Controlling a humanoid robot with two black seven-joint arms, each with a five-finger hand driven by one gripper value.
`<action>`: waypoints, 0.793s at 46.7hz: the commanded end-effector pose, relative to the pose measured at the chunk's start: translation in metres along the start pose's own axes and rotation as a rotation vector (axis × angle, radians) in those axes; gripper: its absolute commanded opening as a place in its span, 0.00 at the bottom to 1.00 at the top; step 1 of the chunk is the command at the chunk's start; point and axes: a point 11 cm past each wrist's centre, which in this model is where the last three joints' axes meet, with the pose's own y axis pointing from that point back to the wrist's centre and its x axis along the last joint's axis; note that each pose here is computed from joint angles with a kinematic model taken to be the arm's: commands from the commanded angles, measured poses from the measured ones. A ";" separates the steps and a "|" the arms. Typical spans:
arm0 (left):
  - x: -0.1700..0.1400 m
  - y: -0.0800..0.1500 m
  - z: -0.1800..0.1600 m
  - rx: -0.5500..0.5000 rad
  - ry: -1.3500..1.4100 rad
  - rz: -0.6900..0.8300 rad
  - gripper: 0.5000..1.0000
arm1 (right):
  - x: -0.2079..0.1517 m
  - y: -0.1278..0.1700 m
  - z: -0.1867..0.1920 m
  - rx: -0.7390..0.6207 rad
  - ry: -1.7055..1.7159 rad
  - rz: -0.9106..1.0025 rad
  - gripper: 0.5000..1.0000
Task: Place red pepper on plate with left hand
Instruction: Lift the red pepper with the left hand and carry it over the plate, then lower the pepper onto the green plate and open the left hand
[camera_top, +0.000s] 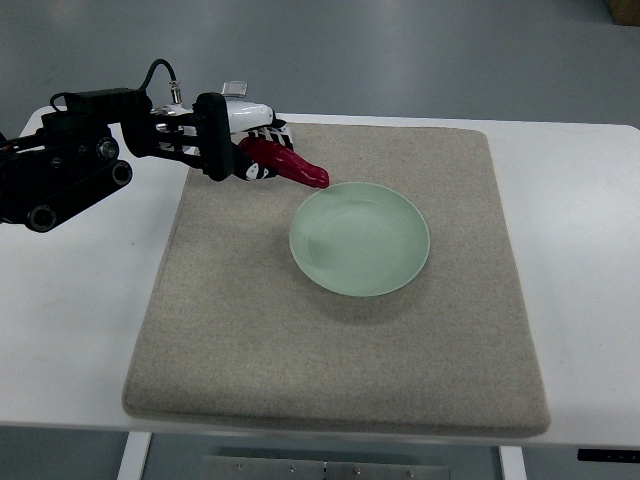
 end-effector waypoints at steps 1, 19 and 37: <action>-0.007 -0.012 0.024 -0.060 -0.002 -0.017 0.02 | 0.000 0.000 0.000 0.000 0.000 0.000 0.86; -0.047 -0.044 0.074 -0.167 -0.025 -0.111 0.08 | 0.001 0.000 0.000 0.000 0.000 0.002 0.86; -0.067 -0.047 0.075 -0.170 -0.002 -0.146 0.93 | 0.000 0.000 0.000 0.000 0.000 0.000 0.86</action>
